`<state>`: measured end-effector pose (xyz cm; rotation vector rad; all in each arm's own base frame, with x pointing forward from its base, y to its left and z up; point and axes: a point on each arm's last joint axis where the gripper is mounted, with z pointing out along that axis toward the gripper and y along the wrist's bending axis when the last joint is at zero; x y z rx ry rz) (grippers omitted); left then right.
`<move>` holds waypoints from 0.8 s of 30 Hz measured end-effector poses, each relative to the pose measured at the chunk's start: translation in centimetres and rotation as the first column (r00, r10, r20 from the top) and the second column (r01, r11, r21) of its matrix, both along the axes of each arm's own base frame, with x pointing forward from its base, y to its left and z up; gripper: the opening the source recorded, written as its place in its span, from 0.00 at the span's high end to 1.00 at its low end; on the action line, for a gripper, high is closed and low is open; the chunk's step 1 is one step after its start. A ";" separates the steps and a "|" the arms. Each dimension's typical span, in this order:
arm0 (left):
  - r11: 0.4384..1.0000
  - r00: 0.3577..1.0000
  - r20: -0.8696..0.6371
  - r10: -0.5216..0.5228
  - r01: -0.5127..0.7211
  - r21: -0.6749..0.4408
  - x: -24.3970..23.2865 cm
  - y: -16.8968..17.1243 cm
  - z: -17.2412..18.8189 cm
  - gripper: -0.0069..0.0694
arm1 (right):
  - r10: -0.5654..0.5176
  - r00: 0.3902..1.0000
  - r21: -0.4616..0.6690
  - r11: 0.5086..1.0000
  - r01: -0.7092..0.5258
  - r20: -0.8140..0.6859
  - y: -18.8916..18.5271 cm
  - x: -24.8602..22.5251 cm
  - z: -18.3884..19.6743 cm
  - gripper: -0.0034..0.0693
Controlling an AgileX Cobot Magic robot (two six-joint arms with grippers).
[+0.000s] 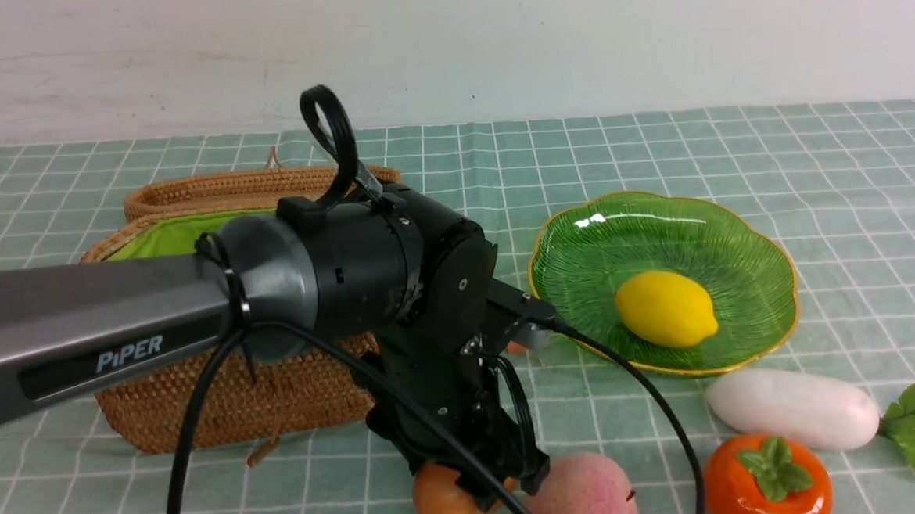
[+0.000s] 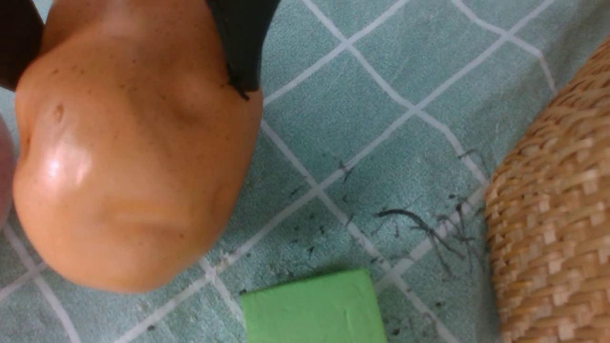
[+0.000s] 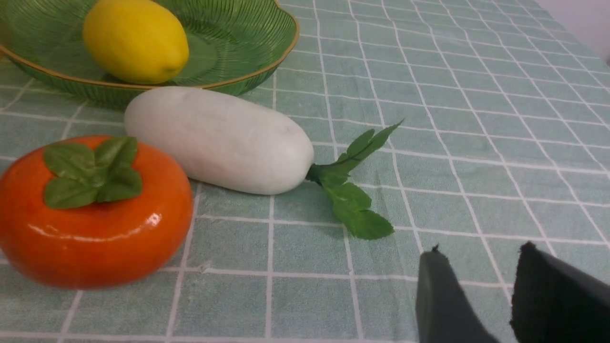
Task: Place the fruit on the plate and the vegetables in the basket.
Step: Grab a potato with your left arm and place it in the basket on the left
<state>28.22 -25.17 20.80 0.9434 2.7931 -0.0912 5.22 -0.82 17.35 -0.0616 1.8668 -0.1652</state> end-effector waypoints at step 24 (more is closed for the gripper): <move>0.992 0.948 0.315 0.038 0.003 -0.127 -2.2 6.5 14.8 0.30 | 0.000 1.000 0.000 1.000 0.000 0.000 0.0 0.0 0.0 0.62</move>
